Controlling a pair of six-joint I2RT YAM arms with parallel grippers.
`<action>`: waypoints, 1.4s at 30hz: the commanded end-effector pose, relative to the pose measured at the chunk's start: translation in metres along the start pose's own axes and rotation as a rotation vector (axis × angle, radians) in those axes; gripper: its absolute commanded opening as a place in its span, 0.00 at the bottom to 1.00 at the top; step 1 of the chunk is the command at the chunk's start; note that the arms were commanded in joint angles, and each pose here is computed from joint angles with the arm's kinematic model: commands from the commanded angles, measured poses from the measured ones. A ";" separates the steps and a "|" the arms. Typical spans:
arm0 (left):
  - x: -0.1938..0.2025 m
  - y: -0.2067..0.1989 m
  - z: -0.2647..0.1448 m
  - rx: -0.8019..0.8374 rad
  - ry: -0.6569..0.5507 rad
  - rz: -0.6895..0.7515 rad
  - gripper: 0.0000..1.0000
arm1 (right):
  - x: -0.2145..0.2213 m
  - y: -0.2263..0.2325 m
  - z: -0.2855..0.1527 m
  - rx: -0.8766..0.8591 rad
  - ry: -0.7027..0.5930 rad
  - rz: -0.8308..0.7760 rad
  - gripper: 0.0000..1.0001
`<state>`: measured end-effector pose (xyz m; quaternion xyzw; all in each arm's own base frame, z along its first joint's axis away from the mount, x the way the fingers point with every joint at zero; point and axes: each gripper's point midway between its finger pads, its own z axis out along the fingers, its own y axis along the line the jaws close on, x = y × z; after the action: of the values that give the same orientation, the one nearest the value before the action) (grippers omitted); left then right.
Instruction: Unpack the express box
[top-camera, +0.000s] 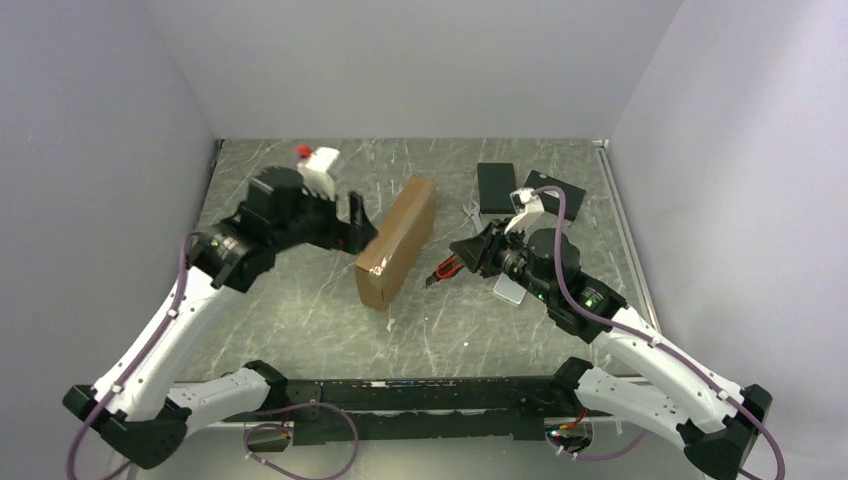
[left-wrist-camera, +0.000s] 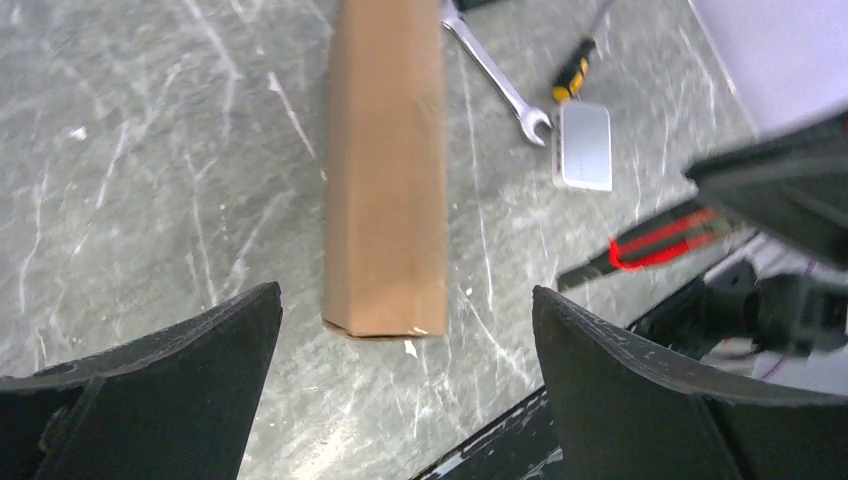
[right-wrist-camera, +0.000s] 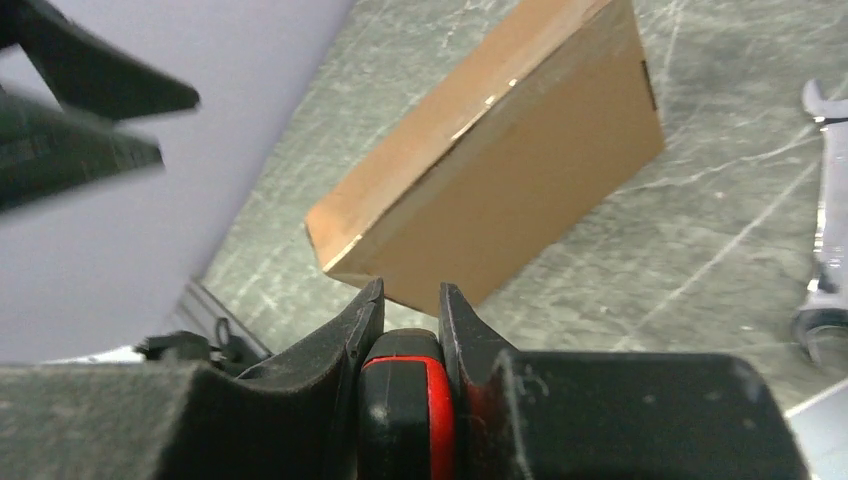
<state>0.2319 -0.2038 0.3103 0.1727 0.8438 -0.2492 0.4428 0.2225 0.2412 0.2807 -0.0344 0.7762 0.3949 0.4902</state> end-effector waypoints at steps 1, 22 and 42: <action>-0.020 0.008 -0.004 0.121 0.027 -0.202 0.99 | -0.014 -0.001 -0.008 -0.035 -0.077 -0.196 0.00; -0.013 0.046 0.122 -0.054 0.262 -0.062 0.95 | -0.016 0.043 -0.002 -0.231 -0.044 -0.269 0.00; 0.028 0.031 0.157 0.042 0.310 -0.013 0.85 | -0.035 0.107 0.017 -0.342 -0.290 -0.487 0.00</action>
<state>0.3375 -0.2553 0.1992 0.1941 0.9127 -0.2094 0.2922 0.1940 0.3082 0.3101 -0.2592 0.6619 0.4016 0.5775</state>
